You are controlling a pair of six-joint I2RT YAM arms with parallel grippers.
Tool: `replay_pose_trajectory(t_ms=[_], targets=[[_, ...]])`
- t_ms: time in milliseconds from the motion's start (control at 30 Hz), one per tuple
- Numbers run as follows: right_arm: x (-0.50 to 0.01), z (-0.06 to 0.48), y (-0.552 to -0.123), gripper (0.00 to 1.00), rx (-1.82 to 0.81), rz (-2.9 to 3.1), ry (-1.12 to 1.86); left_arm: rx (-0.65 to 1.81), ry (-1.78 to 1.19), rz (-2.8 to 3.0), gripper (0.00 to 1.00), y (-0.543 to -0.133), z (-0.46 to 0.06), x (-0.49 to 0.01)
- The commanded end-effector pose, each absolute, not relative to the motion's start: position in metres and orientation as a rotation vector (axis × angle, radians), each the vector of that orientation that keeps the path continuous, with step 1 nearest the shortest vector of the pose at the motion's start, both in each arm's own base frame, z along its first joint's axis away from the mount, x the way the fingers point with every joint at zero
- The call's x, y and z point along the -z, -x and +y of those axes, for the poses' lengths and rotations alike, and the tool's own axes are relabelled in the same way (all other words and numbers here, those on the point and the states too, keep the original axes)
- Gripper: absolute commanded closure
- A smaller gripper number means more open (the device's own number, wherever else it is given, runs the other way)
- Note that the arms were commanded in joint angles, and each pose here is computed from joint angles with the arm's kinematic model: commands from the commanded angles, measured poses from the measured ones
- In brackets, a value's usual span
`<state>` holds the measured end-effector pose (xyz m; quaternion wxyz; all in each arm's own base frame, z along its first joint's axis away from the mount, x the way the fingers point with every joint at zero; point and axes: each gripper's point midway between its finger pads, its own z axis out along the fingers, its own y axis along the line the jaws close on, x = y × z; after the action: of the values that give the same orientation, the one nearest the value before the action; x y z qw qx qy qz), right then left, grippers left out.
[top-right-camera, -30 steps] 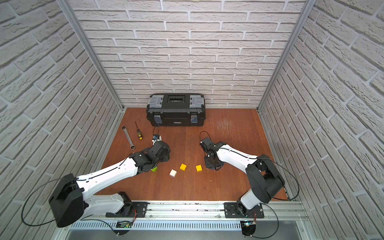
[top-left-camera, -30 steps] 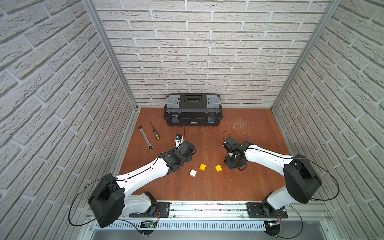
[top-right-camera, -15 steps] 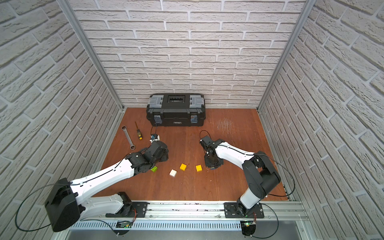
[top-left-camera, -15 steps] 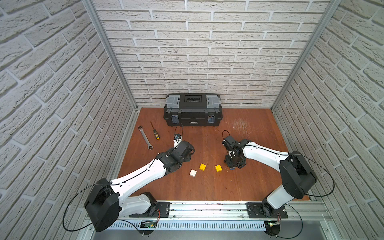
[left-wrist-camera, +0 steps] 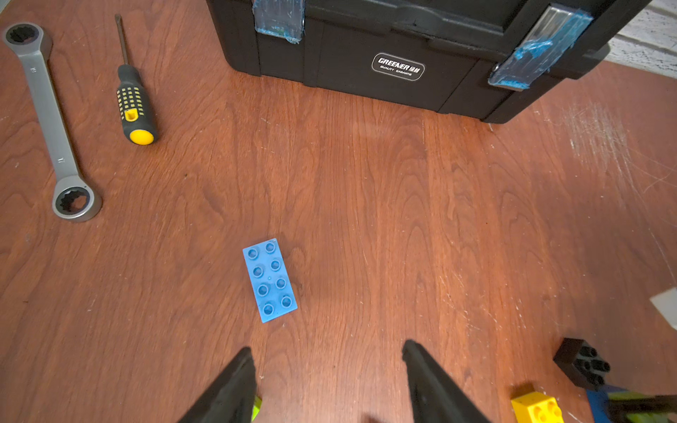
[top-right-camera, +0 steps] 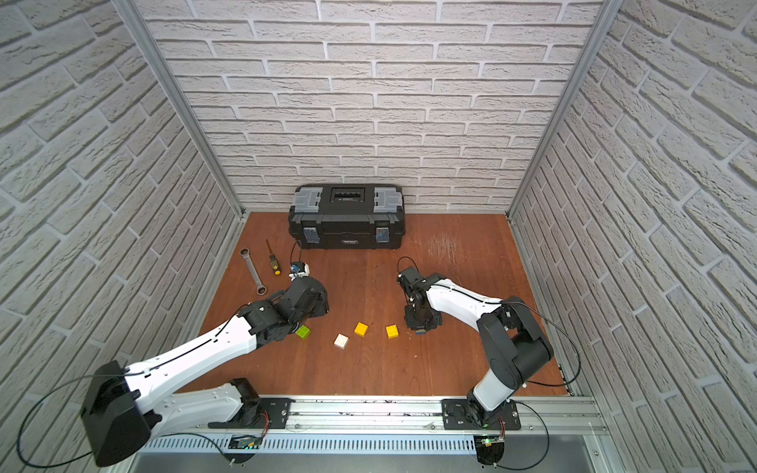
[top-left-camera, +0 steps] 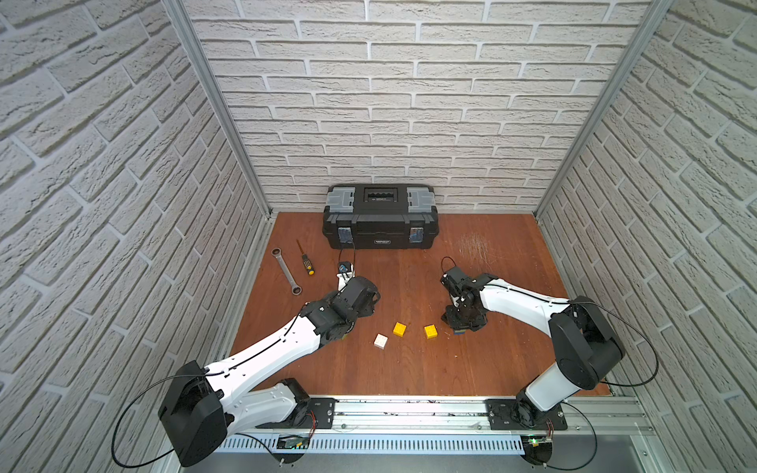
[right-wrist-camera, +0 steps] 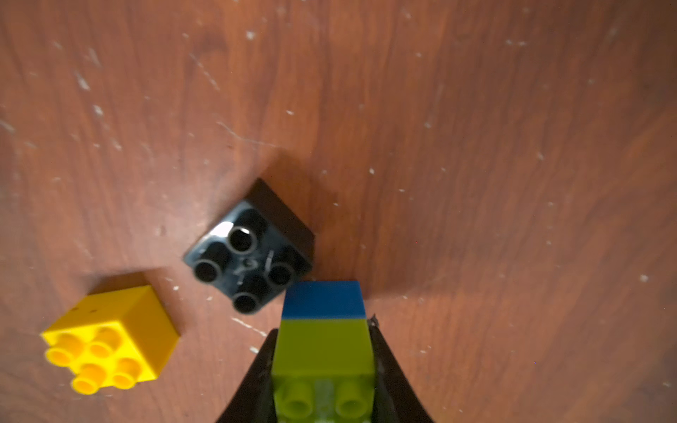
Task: Assemble the number 4 with lego
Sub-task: Place the lego brick at the center of the board.
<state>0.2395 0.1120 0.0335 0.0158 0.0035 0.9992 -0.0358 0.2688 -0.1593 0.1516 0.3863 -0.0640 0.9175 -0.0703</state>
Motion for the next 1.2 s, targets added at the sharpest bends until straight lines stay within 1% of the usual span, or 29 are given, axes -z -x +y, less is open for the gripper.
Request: replay_pose_trajectory(t_ms=[0, 100, 267, 500, 567, 633, 800, 867, 1067, 1167], targets=[[-0.057, 0.092, -0.248, 0.97, 0.203, 3.076, -0.047, 0.148, 0.205, 2.338, 0.32, -0.269, -0.152, -0.147], [-0.065, 0.085, -0.264, 0.97, 0.176, 3.049, -0.086, 0.141, 0.235, 2.348, 0.32, -0.267, -0.146, -0.141], [-0.047, 0.079, -0.286, 0.97, 0.073, 3.055, -0.152, 0.115, 0.297, 2.381, 0.33, -0.261, -0.131, -0.125], [-0.033, 0.08, -0.296, 0.97, 0.062, 3.052, -0.16, 0.106, 0.307, 2.404, 0.34, -0.258, -0.128, -0.117], [-0.031, 0.078, -0.295, 0.96, 0.073, 3.056, -0.165, 0.104, 0.312, 2.406, 0.34, -0.259, -0.128, -0.116], [-0.031, 0.077, -0.295, 0.9, 0.089, 3.057, -0.167, 0.104, 0.312, 2.409, 0.34, -0.259, -0.128, -0.115], [-0.038, 0.076, -0.296, 0.66, 0.086, 3.04, -0.167, 0.103, 0.304, 2.422, 0.34, -0.26, -0.129, -0.112], [-0.045, 0.077, -0.297, 0.59, 0.077, 3.027, -0.166, 0.105, 0.302, 2.423, 0.34, -0.26, -0.13, -0.112], [-0.073, 0.081, -0.3, 0.46, 0.072, 2.976, -0.125, 0.108, 0.305, 2.428, 0.34, -0.262, -0.131, -0.11], [-0.084, 0.086, -0.297, 0.44, 0.091, 2.961, -0.089, 0.089, 0.312, 2.433, 0.34, -0.264, -0.126, -0.11]])
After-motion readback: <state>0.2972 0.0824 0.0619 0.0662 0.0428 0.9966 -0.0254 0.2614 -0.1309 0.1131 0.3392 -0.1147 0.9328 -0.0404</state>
